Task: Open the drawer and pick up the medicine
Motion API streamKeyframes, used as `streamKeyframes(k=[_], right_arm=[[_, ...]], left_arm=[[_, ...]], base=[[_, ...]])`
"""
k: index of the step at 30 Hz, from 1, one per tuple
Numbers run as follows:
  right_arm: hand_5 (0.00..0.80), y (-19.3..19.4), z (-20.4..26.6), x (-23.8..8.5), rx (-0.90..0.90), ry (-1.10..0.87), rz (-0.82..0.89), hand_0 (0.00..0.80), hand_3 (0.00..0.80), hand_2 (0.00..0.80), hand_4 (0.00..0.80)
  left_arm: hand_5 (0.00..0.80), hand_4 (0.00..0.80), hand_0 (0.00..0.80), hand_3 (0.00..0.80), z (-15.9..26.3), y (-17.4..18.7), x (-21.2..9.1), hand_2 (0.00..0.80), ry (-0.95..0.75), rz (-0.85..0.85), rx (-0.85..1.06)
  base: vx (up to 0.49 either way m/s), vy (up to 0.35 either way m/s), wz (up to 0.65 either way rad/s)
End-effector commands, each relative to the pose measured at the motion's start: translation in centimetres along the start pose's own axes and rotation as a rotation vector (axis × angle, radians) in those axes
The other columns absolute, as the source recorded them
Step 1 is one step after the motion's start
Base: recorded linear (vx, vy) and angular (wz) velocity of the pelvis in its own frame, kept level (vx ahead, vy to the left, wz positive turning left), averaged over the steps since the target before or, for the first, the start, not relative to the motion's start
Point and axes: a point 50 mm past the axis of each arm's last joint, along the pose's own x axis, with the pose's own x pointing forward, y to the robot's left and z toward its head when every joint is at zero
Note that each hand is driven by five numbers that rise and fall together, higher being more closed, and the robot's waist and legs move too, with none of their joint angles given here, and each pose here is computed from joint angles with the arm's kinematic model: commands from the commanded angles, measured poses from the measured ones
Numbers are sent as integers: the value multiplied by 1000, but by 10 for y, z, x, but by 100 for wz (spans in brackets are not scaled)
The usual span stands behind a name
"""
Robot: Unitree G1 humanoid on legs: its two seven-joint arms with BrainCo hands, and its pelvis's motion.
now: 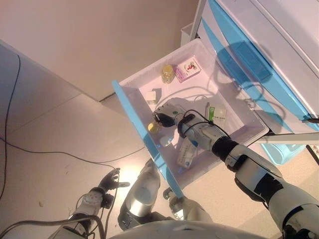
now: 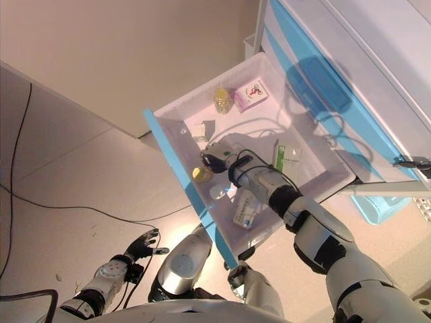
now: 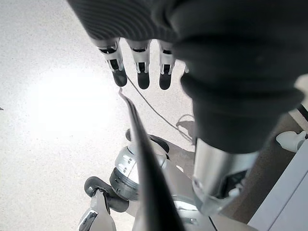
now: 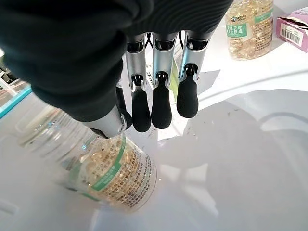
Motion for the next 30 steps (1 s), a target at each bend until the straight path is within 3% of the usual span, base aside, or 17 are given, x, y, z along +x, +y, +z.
streamKeyframes(k=[1,2,21,30], right_arm=[[370,-13,36,10,5,-152,-58,370,370,370,370],[0,-12,35,10,4,-147,-51,0,0,0,0],[0,-3,39,10,-76,-161,33,0,0,0,0],[0,-1,47,11,-31,-206,45,0,0,0,0]], left_arm=[[0,0,0,0,-5,-3,-4,0,-10,-22,16],[0,0,0,0,-5,-4,-4,0,-10,-21,16],[0,0,0,0,-3,2,-3,0,-9,-13,24],[0,0,0,0,-1,3,-3,0,-11,-9,31]], base=[[0,0,0],[0,0,0],[0,0,0],[0,0,0]])
